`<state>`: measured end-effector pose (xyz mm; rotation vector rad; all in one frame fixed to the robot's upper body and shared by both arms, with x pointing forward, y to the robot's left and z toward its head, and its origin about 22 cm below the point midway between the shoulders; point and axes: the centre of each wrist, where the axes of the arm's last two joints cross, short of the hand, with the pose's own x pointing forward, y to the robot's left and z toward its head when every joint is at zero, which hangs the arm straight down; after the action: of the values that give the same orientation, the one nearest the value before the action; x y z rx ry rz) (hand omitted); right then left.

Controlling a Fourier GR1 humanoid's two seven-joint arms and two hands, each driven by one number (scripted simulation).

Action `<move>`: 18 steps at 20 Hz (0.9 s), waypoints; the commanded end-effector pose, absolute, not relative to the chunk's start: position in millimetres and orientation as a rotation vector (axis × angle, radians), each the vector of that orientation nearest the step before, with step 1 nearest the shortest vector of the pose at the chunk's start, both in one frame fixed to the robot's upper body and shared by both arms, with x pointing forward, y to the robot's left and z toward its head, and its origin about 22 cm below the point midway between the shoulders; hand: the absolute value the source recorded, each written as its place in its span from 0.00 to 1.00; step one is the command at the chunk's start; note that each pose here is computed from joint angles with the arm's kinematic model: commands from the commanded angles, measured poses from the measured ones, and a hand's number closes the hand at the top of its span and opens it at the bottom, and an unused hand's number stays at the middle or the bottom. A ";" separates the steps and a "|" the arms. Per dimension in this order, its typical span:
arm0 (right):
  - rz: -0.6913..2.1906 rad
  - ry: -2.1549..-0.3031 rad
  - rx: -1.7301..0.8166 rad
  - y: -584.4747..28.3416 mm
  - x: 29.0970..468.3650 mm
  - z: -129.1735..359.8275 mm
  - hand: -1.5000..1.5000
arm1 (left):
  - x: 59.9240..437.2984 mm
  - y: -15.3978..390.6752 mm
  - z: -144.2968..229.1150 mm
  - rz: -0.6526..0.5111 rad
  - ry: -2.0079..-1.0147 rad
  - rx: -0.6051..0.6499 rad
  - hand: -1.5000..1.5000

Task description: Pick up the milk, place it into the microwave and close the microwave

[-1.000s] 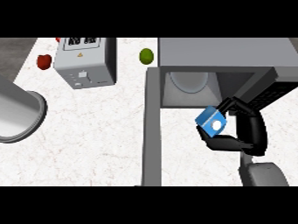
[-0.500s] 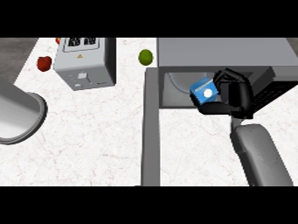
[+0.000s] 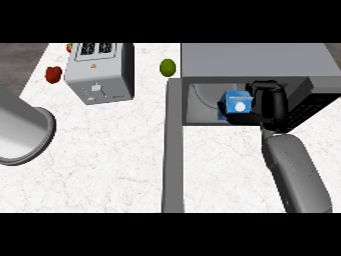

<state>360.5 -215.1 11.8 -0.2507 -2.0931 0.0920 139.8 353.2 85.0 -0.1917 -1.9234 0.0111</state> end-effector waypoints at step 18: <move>-0.080 -1.996 -0.670 -229.2 383.4 17.9 1.00 | 163.7 344.2 93.7 -0.079 -1.945 -0.248 0.00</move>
<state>347.5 -234.7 1.0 -0.6066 -2.2207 0.0311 161.2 344.1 89.7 -0.2563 -1.9417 -0.0610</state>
